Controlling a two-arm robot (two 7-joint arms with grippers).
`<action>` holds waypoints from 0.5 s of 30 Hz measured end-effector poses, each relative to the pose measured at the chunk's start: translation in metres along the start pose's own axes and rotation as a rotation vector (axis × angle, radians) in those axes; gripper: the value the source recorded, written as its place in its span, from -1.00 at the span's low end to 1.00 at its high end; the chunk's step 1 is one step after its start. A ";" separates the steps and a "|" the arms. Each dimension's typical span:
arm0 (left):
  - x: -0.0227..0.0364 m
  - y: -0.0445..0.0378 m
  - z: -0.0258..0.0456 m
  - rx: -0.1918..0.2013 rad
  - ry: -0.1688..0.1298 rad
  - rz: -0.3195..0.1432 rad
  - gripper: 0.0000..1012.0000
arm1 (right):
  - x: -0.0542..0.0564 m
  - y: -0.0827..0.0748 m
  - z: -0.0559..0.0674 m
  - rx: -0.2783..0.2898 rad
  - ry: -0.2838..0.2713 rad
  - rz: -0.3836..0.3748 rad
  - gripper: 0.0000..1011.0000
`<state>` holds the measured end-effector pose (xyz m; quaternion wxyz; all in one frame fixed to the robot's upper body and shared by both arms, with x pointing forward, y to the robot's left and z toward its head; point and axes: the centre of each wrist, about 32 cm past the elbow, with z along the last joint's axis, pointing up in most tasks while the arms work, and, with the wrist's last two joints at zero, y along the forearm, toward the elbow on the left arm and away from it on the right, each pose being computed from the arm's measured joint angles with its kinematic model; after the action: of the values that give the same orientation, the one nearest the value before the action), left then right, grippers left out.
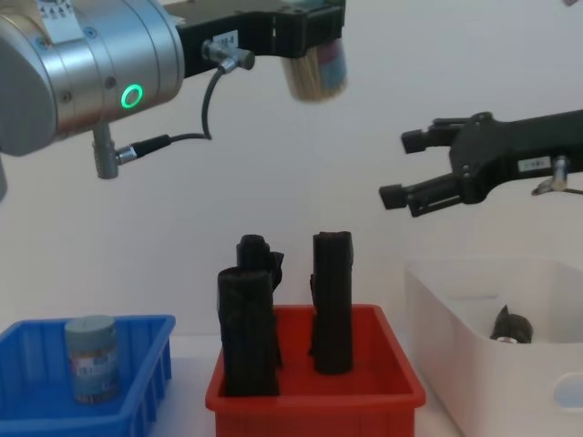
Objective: Pick the cotton swabs from the blue box and place them into the white box.
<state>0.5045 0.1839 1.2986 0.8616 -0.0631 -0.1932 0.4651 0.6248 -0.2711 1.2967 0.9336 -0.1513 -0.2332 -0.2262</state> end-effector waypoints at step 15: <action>-0.0106 -0.0018 -0.0128 0.024 0.062 -0.016 0.33 | -0.002 0.016 0.001 0.016 -0.126 0.078 0.98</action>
<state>0.5056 0.1751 1.2844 0.8716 -0.0657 -0.1615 0.4582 0.6306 -0.2566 1.2935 0.9263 -0.1669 -0.2874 -0.1776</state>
